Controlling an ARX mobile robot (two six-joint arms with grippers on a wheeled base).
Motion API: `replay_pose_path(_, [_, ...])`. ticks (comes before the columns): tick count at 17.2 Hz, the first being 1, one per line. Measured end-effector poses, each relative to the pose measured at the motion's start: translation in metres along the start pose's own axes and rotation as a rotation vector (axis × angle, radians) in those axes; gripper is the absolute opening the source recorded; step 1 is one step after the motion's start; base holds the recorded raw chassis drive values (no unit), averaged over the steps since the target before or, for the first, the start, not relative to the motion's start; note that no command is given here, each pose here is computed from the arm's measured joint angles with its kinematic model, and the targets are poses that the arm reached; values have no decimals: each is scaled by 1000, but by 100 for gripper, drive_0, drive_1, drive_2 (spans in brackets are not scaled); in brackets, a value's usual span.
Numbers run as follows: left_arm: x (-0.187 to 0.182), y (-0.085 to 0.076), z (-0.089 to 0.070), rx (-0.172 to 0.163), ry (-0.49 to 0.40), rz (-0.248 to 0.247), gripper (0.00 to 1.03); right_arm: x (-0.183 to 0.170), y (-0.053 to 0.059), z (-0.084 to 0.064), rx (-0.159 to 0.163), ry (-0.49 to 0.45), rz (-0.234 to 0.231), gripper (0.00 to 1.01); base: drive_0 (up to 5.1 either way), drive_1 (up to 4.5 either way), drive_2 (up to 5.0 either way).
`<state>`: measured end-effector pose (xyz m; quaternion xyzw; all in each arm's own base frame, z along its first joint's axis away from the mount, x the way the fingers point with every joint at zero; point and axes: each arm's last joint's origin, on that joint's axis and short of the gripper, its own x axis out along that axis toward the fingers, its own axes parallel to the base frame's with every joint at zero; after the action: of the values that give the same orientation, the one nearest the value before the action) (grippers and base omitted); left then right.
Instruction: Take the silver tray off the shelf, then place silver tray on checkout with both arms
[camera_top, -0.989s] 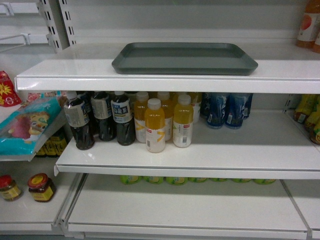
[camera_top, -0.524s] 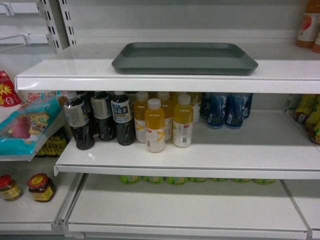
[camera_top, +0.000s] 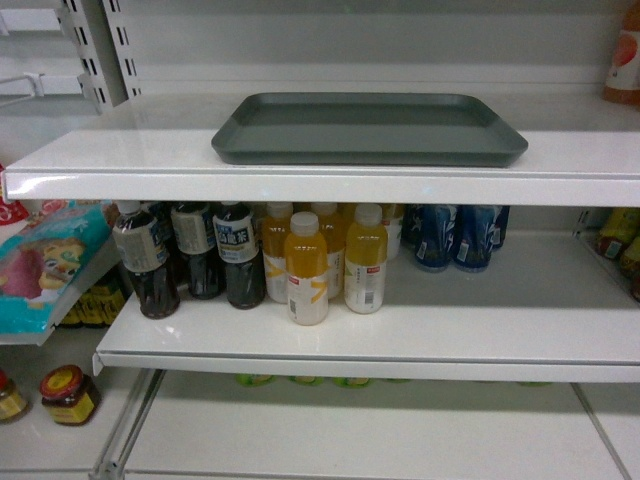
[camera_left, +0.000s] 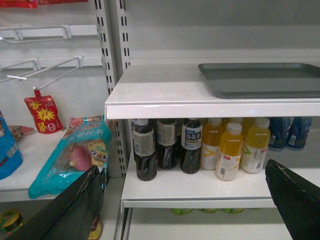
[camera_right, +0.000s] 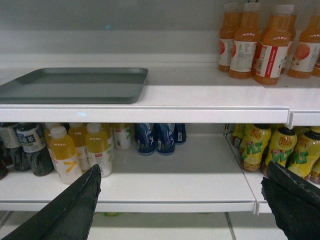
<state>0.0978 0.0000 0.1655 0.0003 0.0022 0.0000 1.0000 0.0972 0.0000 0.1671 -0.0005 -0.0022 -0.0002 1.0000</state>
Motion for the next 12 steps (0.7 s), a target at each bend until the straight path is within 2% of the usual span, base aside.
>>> replay_pose_path(12, [0,0,0,0,2,0,98,0,0,0,0,-1,0,98,9,423,-404])
